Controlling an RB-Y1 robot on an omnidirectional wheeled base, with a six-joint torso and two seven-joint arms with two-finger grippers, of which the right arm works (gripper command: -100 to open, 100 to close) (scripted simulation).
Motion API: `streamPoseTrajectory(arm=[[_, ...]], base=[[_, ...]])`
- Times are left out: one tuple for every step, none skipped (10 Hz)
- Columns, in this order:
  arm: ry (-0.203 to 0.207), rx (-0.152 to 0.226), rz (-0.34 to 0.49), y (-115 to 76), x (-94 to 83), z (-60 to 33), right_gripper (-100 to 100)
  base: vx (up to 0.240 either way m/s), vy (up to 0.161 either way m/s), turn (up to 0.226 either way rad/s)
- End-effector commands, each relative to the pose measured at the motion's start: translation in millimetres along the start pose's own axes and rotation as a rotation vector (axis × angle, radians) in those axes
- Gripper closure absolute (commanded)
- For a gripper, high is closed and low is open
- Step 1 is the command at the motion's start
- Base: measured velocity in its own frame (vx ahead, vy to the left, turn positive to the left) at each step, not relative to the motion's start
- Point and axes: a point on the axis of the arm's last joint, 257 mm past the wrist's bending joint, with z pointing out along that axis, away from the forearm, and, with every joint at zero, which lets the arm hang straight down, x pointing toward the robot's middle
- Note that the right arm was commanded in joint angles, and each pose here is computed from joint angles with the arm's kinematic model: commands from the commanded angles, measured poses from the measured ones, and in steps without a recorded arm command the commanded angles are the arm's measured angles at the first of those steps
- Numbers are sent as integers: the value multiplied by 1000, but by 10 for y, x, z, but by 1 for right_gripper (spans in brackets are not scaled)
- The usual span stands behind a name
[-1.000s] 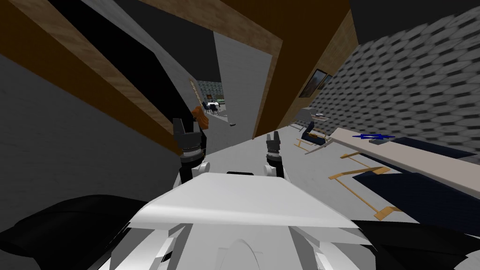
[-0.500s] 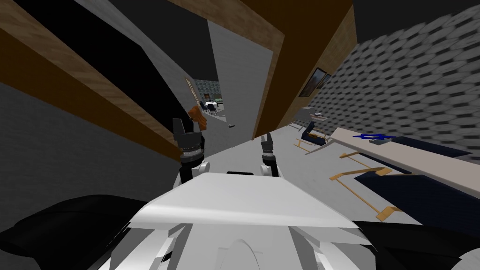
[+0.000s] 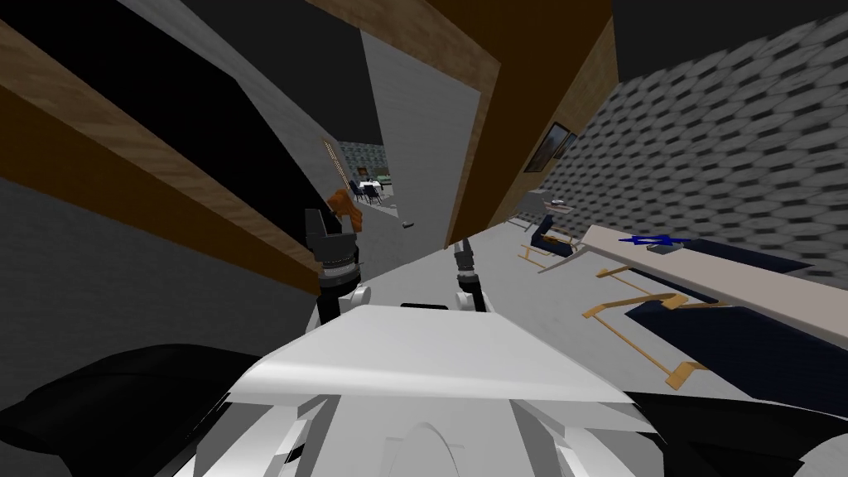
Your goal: Push the door open
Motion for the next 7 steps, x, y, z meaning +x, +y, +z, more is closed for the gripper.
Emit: streamPoseTrajectory(arm=[[25,22,23,-143,149,-33,-100],[25,22,23,-143,149,-33,-100],[37,33,34,-206,211,-47,-100],[49,44,44,-268,274,-63,-100],[61,54,54,-329,337,-80,-100],[73,65,64,-390,400,-99,-100],[86,76,74,-451,466,-119,-100]], base=[[127,47,-75],[97,30,-18],[80,31,-22],[92,32,-51],[85,30,-56],[91,43,-51],[99,42,-54]])
